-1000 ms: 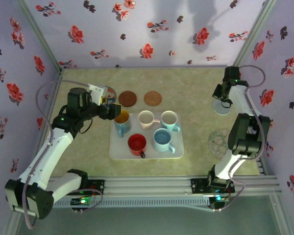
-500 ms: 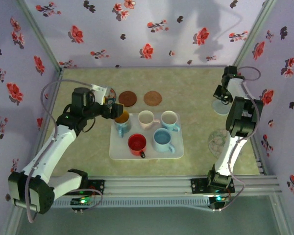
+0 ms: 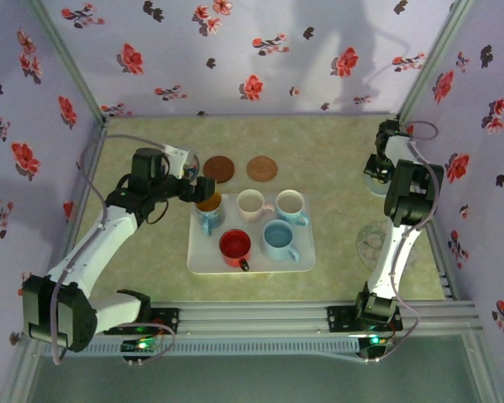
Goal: Place the cup by the coaster
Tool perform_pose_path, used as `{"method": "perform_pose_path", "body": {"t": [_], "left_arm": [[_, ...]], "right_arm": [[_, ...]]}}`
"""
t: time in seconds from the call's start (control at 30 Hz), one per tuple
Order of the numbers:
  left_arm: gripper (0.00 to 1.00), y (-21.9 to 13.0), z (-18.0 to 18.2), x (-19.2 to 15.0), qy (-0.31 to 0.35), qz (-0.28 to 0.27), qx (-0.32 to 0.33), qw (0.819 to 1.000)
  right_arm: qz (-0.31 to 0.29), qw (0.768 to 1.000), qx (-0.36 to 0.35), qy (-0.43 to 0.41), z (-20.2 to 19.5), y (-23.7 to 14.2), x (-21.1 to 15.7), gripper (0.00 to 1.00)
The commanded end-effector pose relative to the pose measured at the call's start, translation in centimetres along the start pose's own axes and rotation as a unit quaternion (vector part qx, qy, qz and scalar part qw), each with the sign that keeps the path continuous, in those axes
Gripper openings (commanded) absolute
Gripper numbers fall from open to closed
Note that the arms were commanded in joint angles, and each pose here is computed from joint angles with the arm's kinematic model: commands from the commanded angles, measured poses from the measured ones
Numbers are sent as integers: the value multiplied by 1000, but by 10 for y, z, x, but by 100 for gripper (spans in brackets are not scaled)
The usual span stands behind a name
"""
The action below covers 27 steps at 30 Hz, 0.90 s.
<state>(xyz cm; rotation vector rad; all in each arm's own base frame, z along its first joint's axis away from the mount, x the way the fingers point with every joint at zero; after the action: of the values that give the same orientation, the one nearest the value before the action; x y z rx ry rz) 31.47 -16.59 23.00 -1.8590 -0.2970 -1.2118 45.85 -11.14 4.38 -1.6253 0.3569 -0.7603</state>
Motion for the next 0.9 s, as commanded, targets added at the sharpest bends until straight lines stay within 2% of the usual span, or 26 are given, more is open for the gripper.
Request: {"method": "perform_pose_path", "body": {"t": [0.0,0.27,0.87], "left_arm": [[100,-3,0,18,6,-24,7,1000],[100,-1,3,17,5,-23,13,1000],[100,3,5,8,8,-8,18,1000]], "right_arm": [[30,999,6,-11,4,15,-9,0],[87,991,79,-60,43,14,-43,0],[127,967,163,-149,134,-5,-111,0]]}}
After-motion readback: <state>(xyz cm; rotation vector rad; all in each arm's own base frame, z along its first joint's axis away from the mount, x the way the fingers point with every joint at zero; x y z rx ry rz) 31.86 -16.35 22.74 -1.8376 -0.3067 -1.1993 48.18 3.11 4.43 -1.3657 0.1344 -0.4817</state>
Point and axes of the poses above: each hand's point on the last joint's axis, 136 mm out from that joint toward the fingers, its own y axis out along the fingers, its own z axis along the line the jaws close on, x = y × z, the point moved 2 cm from there along -y, back along the fingers, and after that the axes turned 10 degrees about y, right-handed, at the moved point
